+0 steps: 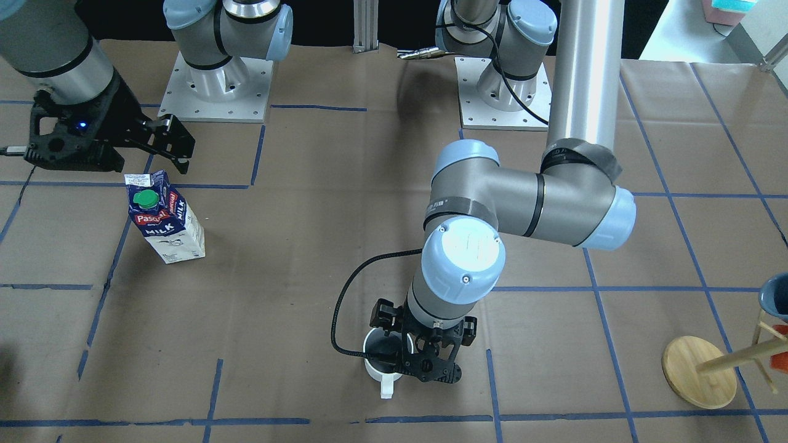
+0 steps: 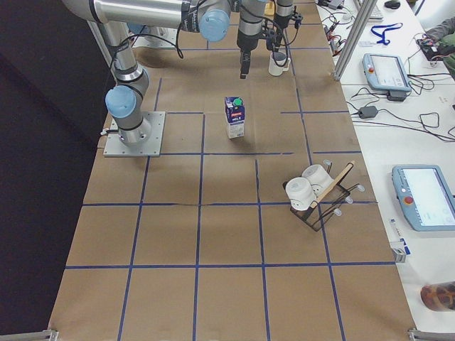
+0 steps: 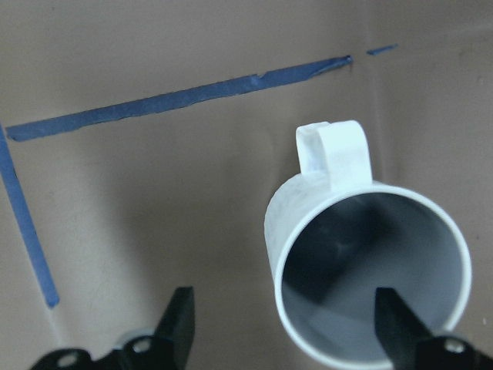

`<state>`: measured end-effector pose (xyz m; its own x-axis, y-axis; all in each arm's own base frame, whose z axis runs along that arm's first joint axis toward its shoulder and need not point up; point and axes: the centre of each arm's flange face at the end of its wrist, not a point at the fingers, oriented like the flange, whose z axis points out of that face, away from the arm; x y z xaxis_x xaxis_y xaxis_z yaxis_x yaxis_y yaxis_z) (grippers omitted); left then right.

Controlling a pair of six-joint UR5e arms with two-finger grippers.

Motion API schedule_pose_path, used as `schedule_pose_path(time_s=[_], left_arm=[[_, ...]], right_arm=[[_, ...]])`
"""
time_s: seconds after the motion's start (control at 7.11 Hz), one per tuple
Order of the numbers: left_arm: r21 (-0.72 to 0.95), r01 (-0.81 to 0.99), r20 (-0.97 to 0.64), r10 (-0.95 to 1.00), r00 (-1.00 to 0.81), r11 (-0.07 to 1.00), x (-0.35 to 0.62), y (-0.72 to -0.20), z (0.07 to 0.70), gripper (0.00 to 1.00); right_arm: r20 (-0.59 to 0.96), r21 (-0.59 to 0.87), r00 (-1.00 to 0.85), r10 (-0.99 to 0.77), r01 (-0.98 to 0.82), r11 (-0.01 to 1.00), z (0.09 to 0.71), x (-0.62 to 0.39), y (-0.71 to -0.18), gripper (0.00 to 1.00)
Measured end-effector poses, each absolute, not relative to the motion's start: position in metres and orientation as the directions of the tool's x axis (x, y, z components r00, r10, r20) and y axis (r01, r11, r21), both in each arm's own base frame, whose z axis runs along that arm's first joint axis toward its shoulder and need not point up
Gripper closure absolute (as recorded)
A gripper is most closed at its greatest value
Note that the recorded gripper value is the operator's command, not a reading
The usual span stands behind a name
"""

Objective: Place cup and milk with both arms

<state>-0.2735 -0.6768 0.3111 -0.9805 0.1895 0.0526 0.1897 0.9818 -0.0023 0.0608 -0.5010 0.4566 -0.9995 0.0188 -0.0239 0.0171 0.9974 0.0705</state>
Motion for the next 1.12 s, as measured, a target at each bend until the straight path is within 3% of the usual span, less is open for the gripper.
schedule_pose_path(time_s=[0.56, 0.84, 1.12], left_arm=[[0.047, 0.129, 0.050, 0.126, -0.991, 0.991, -0.212, -0.557, 0.509, 0.01], [0.082, 0.105, 0.013, 0.105, -0.994, 0.991, -0.191, -0.514, 0.536, 0.01], [0.130, 0.091, -0.013, 0.093, -0.996, 0.987, -0.184, -0.484, 0.520, 0.01]], right_arm=[[-0.035, 0.051, -0.999, -0.039, -0.041, 0.998, 0.455, 0.013, -0.508, 0.00], [-0.025, 0.026, -0.999, -0.029, -0.029, 0.999, 0.445, 0.012, -0.510, 0.00], [-0.012, -0.011, -0.999, -0.030, -0.029, 1.000, 0.409, 0.013, -0.506, 0.00]])
